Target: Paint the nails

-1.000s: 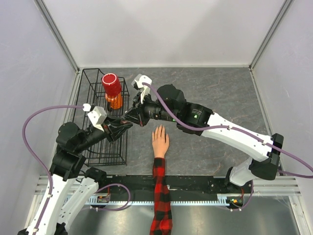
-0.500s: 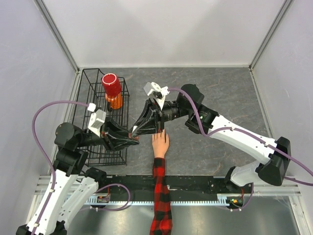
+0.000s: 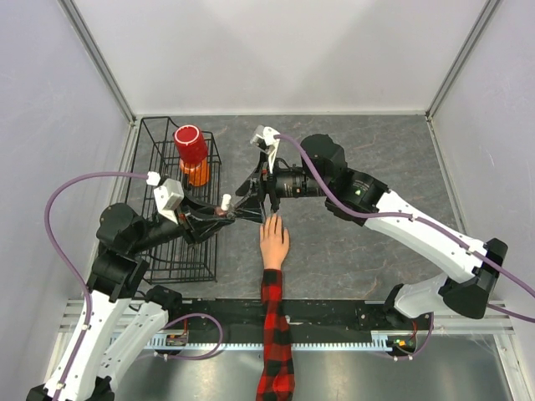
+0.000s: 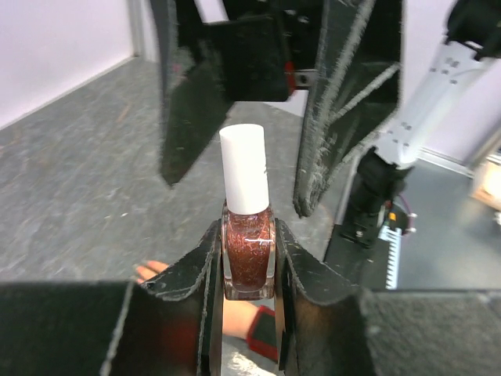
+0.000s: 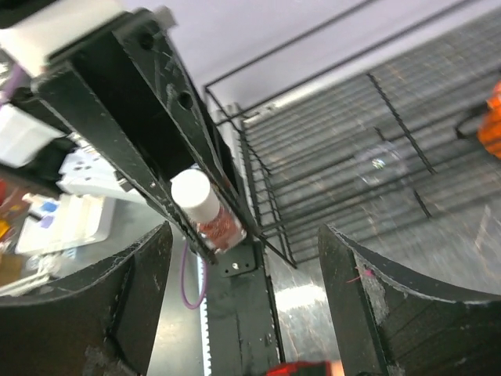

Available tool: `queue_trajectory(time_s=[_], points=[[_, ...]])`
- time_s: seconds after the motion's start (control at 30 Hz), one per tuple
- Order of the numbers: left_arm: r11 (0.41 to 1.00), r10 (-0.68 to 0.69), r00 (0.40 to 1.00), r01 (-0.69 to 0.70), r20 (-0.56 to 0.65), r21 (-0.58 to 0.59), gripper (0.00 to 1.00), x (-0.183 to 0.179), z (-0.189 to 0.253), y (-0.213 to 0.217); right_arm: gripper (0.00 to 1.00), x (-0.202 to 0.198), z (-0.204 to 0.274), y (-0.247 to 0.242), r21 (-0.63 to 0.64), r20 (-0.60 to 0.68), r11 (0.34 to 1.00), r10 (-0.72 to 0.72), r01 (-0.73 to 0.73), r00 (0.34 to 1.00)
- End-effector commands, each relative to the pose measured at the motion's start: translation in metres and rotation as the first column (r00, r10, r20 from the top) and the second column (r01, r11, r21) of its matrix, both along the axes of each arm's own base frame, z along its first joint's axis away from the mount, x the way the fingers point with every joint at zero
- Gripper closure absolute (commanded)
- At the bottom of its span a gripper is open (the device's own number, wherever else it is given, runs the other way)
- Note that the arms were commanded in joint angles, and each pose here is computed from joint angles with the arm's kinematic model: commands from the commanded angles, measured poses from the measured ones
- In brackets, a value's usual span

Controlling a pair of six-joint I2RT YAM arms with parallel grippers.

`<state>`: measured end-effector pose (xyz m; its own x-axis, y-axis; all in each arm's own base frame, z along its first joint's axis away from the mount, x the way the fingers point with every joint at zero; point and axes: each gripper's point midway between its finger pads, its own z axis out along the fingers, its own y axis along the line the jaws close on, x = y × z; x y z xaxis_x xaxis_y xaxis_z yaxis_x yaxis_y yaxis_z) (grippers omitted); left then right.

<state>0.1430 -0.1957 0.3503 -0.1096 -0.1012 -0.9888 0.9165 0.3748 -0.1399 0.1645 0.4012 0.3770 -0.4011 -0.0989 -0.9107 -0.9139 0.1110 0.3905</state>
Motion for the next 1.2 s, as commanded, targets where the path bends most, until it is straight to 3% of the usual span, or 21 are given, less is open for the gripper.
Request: queue_trajectory(time_s=[0.0, 0.17, 0.43, 0.57, 0.77, 0.8, 0.9, 1.03, 1.07, 1.1, 1.17], points=[[0.994, 0.111, 0.991, -0.112, 0.077, 0.018, 0.98, 0.015, 0.005, 0.011, 0.18, 0.005, 0.024, -0.009, 0.0, 0.052, 0.991, -0.131, 0.132, 0.99], [0.994, 0.109, 0.992, -0.11, 0.062, 0.023, 0.98, 0.015, -0.002, 0.011, 0.2, -0.002, 0.036, 0.004, 0.008, 0.072, 0.99, -0.144, 0.144, 0.987], [0.995, 0.098, 0.993, -0.1, 0.069, 0.016, 0.98, 0.01, 0.0, 0.011, 0.37, 0.006, 0.041, 0.015, 0.006, 0.066, 0.984, -0.18, 0.18, 0.981], [0.995, 0.1, 0.992, -0.101, 0.072, 0.009, 0.98, 0.008, 0.002, 0.012, 0.41, 0.007, 0.038, 0.018, -0.001, 0.065, 0.984, -0.179, 0.179, 0.982], [0.997, 0.081, 0.995, -0.081, 0.066, 0.001, 0.98, 0.006, 0.003, 0.009, 0.56, 0.004, 0.036, 0.022, -0.004, 0.065, 0.988, -0.153, 0.153, 0.986], [0.997, 0.075, 0.995, -0.075, 0.067, -0.003, 0.98, 0.006, 0.005, 0.008, 0.65, 0.003, 0.036, 0.023, -0.006, 0.068, 0.99, -0.142, 0.142, 0.988], [1.0, 0.011, 0.997, -0.01, 0.07, -0.016, 0.98, -0.004, 0.008, 0.003, 1.0, -0.009, 0.031, 0.026, -0.014, 0.097, 0.998, -0.052, 0.054, 0.994], [0.984, -0.165, 0.984, 0.169, 0.07, -0.057, 0.98, -0.035, 0.019, -0.007, 1.0, -0.052, 0.02, 0.018, -0.016, 0.184, 0.971, 0.238, -0.239, 0.954], [0.959, -0.27, 0.954, 0.278, 0.128, -0.053, 0.98, -0.053, 0.025, -0.01, 1.0, -0.082, 0.021, 0.008, 0.008, 0.186, 0.906, 0.414, -0.423, 0.891], [0.936, -0.336, 0.937, 0.344, 0.1, -0.074, 0.98, -0.067, 0.028, -0.011, 1.0, -0.098, 0.018, -0.002, 0.024, 0.226, 0.839, 0.525, -0.544, 0.821], [0.879, -0.462, 0.871, 0.475, 0.167, -0.046, 0.98, -0.091, 0.031, -0.01, 1.0, -0.127, 0.02, -0.026, 0.066, 0.234, 0.691, 0.691, -0.72, 0.684]])
